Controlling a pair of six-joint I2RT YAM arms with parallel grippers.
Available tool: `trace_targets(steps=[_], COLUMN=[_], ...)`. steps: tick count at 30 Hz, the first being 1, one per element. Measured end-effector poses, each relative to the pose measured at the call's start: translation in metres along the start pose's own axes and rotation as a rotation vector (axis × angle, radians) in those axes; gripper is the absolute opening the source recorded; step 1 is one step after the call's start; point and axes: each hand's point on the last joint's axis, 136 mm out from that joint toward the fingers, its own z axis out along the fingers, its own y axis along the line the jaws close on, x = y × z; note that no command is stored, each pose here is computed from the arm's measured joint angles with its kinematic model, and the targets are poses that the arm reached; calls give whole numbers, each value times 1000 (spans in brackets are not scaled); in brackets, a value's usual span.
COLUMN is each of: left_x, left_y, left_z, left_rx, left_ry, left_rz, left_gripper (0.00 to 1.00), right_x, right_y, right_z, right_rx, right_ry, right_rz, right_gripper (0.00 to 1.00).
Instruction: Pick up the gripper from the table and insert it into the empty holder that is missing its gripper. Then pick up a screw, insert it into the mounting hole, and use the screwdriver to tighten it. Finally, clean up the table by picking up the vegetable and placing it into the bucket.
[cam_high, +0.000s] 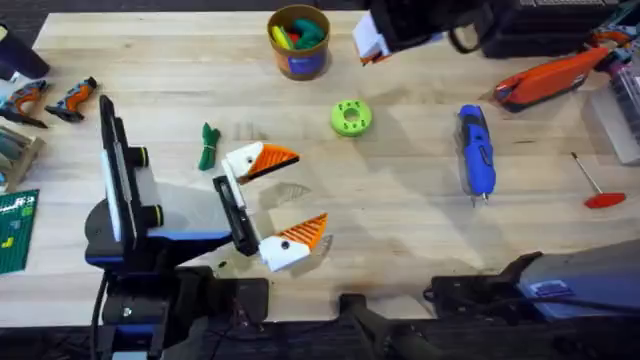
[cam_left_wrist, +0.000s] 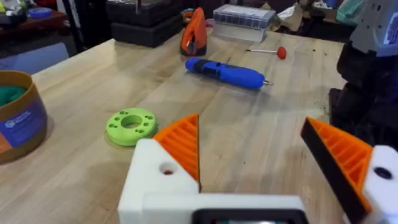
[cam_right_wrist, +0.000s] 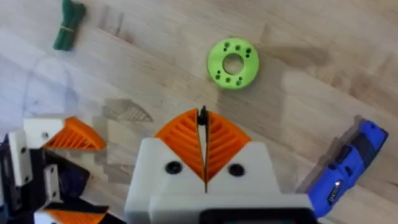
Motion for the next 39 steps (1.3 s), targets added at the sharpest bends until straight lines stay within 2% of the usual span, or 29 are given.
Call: trace_targets(steps=[4, 9, 18, 26, 33, 39], left_x=[0, 0, 0, 0, 0, 0], left_y=[0, 0, 0, 0, 0, 0], left_z=[0, 0, 0, 0, 0, 0], left_rx=[0, 0, 0, 0, 0, 0], left_ry=[0, 0, 0, 0, 0, 0], left_rz=[0, 0, 0, 0, 0, 0], left_gripper=[986, 986, 986, 985, 986, 986], right_x=[4, 20, 35, 49, 63, 65], right_y=[3, 10, 63, 103, 137, 152], right_z=[-19, -27, -31, -31, -11, -15], right_rx=[-19, -45, -207, -277, -318, -337], right_ry=[-28, 16, 34, 39, 88, 85], right_rz=[-53, -124, -340, -506, -625, -692], right_gripper=[7, 7, 7, 6, 6, 6])
